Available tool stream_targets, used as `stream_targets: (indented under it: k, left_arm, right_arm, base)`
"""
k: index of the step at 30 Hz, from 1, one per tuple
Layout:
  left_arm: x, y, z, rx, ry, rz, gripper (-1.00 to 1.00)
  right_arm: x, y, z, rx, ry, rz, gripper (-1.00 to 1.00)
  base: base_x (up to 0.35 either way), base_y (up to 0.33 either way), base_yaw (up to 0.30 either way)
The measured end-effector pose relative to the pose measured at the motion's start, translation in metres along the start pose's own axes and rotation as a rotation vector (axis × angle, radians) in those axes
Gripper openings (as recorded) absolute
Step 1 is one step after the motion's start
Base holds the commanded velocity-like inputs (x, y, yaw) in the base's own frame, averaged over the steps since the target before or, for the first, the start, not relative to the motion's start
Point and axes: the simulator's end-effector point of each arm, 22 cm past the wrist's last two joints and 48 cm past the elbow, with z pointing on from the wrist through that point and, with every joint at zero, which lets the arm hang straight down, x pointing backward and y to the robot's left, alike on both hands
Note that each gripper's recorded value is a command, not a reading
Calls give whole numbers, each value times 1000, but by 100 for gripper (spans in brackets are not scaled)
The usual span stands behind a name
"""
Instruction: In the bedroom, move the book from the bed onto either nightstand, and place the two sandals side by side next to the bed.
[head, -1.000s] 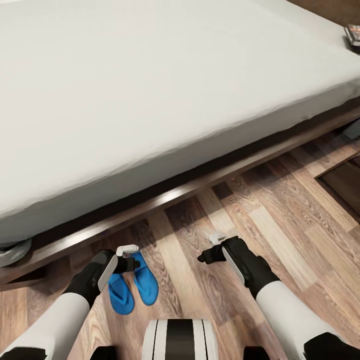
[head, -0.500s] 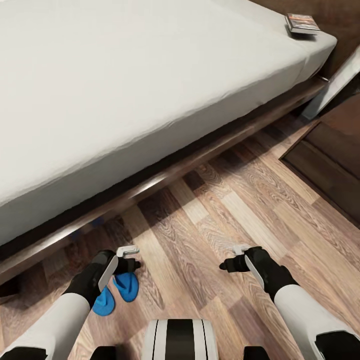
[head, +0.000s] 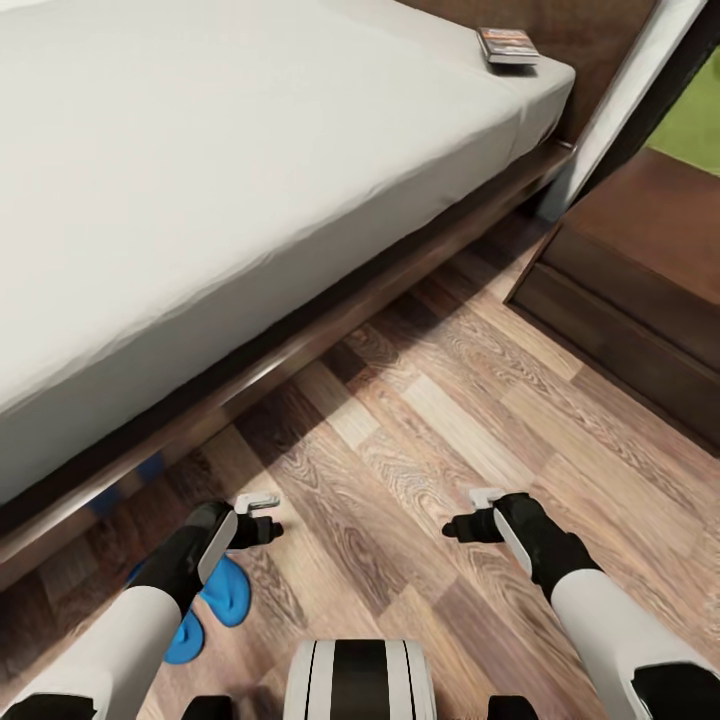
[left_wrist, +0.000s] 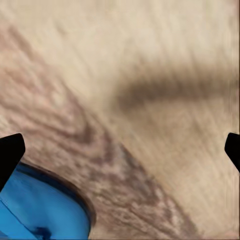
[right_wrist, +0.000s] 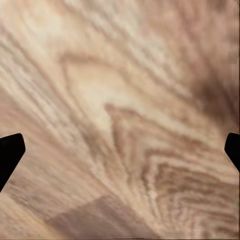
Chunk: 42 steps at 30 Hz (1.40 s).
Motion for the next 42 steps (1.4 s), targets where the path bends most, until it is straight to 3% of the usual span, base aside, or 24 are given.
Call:
stream_targets:
  k: [9,42]
  left_arm:
    - [-3,-1,-4,3,-8,0,100]
    - [-49,-9,-71,10,-140,14,100]
  right_arm:
    - [-4,-17,-7,19,-12,18,100]
    - [-52,-7,-76,28,-147,-11,100]
  base:
    - [0,0,-283]
    - [0,0,-274]
